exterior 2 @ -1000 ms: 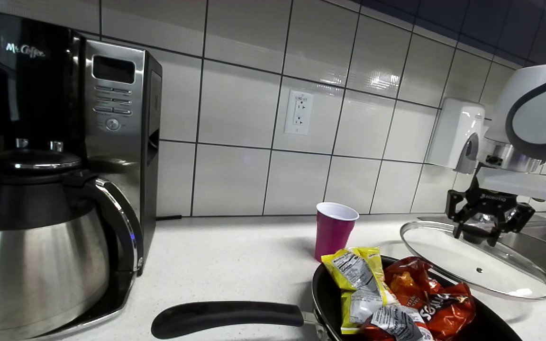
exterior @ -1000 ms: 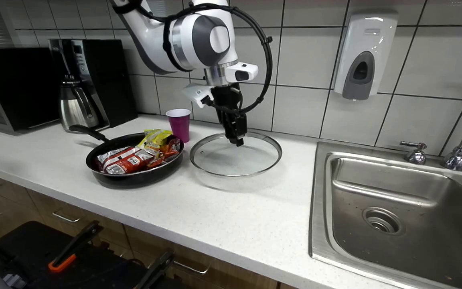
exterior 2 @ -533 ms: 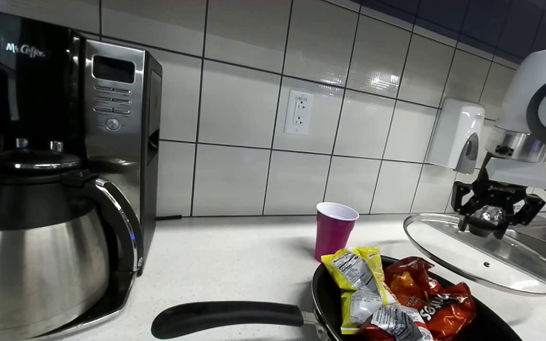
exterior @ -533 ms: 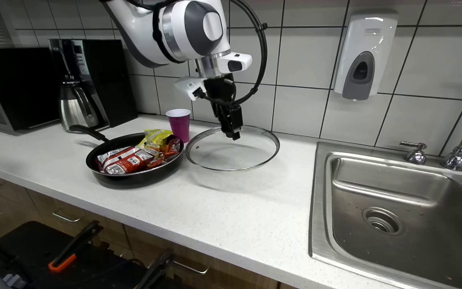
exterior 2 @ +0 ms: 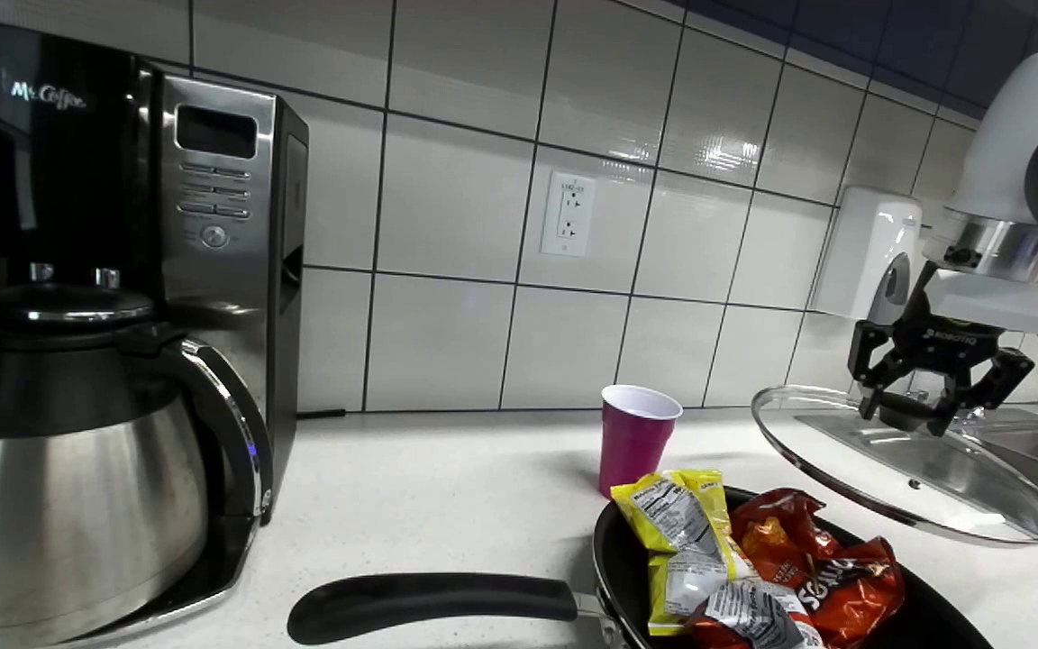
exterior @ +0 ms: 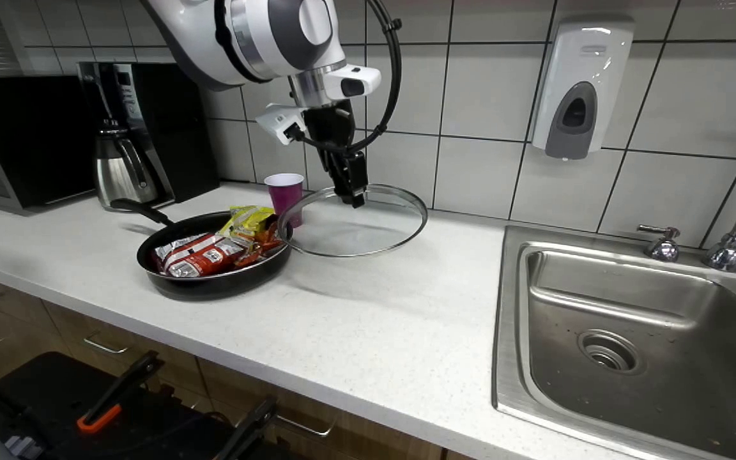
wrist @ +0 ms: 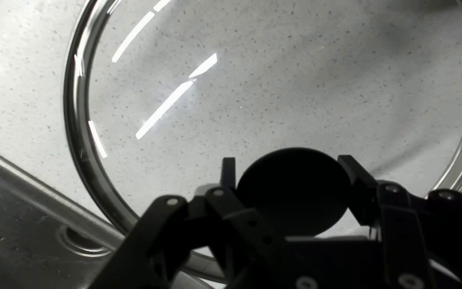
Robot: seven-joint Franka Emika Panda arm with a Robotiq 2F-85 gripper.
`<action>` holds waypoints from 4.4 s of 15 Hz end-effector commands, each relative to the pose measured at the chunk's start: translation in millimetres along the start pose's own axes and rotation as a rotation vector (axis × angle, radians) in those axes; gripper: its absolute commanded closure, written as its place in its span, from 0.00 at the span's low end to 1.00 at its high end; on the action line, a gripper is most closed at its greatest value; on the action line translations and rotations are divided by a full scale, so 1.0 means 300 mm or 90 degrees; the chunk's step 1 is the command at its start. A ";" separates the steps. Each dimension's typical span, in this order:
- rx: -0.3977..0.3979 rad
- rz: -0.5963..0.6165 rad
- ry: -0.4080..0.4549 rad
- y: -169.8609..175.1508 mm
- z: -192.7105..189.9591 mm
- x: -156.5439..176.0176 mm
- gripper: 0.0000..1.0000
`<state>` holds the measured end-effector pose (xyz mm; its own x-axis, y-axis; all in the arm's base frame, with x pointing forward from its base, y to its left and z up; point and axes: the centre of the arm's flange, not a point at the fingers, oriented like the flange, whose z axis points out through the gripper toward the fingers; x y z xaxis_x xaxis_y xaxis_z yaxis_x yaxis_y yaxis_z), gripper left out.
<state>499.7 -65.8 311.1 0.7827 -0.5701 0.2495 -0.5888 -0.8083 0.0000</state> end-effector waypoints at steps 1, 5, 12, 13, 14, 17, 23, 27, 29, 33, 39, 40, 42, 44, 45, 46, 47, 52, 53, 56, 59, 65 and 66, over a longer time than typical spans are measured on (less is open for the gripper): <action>0.009 0.003 0.017 -0.018 -0.127 -0.051 0.61; 0.013 -0.008 0.014 -0.069 -0.161 -0.113 0.61; 0.009 -0.023 0.004 -0.204 -0.195 -0.234 0.61; 0.009 -0.026 0.003 -0.225 -0.200 -0.250 0.61; 0.008 -0.030 0.003 -0.247 -0.204 -0.264 0.61; 0.009 -0.046 0.000 -0.308 -0.208 -0.307 0.61; 0.006 -0.085 -0.013 -0.419 -0.216 -0.400 0.61; 0.002 -0.112 -0.021 -0.482 -0.218 -0.461 0.61; -0.003 -0.123 -0.027 -0.507 -0.214 -0.483 0.61; -0.016 -0.138 -0.043 -0.549 -0.194 -0.518 0.61; -0.024 -0.158 -0.060 -0.602 -0.154 -0.552 0.61; -0.024 -0.160 -0.062 -0.608 -0.147 -0.558 0.61; -0.024 -0.166 -0.068 -0.621 -0.136 -0.569 0.61; -0.027 -0.172 -0.073 -0.629 -0.123 -0.584 0.61; -0.029 -0.172 -0.077 -0.630 -0.114 -0.590 0.61; -0.031 -0.172 -0.080 -0.629 -0.106 -0.595 0.61; -0.034 -0.171 -0.080 -0.629 -0.096 -0.598 0.61; -0.038 -0.164 -0.085 -0.620 -0.084 -0.596 0.61; -0.038 -0.163 -0.086 -0.618 -0.083 -0.597 0.61; -0.041 -0.162 -0.088 -0.606 -0.083 -0.603 0.61; -0.040 -0.160 -0.092 -0.594 -0.075 -0.611 0.61; -0.036 -0.155 -0.096 -0.570 -0.055 -0.629 0.61; -0.037 -0.154 -0.097 -0.565 -0.053 -0.630 0.61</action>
<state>455.3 183.3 273.8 0.9311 -0.3538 0.0885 -0.3615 -0.9274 0.0963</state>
